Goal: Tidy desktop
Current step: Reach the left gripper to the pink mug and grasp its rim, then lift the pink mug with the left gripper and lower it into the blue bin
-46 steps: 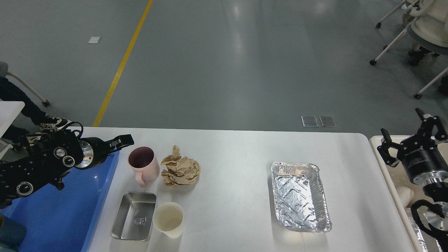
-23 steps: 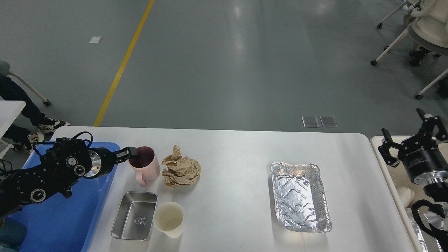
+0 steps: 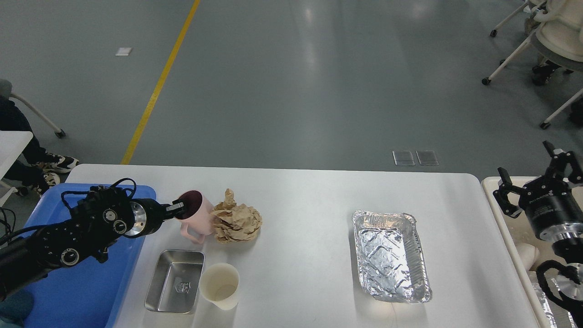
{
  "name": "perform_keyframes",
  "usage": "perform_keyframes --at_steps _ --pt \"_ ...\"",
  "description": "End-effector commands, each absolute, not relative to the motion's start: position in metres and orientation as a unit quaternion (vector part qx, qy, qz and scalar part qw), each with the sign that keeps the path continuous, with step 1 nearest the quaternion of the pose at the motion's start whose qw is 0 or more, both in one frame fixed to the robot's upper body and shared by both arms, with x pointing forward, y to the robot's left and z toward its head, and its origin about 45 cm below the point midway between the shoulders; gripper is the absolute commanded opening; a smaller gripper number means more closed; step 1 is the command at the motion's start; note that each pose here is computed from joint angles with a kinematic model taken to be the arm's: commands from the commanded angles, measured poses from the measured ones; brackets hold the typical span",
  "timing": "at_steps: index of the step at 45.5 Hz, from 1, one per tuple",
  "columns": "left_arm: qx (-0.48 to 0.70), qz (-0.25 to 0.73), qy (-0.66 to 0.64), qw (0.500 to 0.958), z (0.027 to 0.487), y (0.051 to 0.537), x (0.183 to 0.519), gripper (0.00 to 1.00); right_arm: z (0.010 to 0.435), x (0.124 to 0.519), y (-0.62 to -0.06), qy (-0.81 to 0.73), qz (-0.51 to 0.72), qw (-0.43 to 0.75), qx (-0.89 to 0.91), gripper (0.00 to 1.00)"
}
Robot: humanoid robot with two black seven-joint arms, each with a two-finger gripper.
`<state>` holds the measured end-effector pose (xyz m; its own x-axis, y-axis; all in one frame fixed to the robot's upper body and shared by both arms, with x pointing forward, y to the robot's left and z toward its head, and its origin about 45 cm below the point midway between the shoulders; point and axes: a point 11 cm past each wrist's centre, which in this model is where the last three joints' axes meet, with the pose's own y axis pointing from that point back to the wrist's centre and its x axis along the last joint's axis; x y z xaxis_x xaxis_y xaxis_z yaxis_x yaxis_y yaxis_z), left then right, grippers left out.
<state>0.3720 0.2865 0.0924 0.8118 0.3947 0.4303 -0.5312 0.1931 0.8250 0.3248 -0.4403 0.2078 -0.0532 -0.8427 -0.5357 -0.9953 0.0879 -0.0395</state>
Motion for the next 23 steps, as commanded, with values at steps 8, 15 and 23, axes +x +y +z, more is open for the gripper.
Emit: perform_keyframes --at_steps 8,15,23 --pt "0.564 0.288 -0.066 0.771 0.095 0.288 0.370 0.00 0.208 0.325 -0.440 0.704 0.174 0.219 -0.653 1.00" --pt "0.561 0.288 -0.083 0.772 0.122 0.299 0.380 0.00 0.208 0.325 -0.440 0.704 0.175 0.219 -0.652 1.00" --pt "0.553 0.298 -0.118 0.769 0.178 0.316 0.398 0.00 0.208 0.327 -0.437 0.702 0.175 0.221 -0.654 1.00"
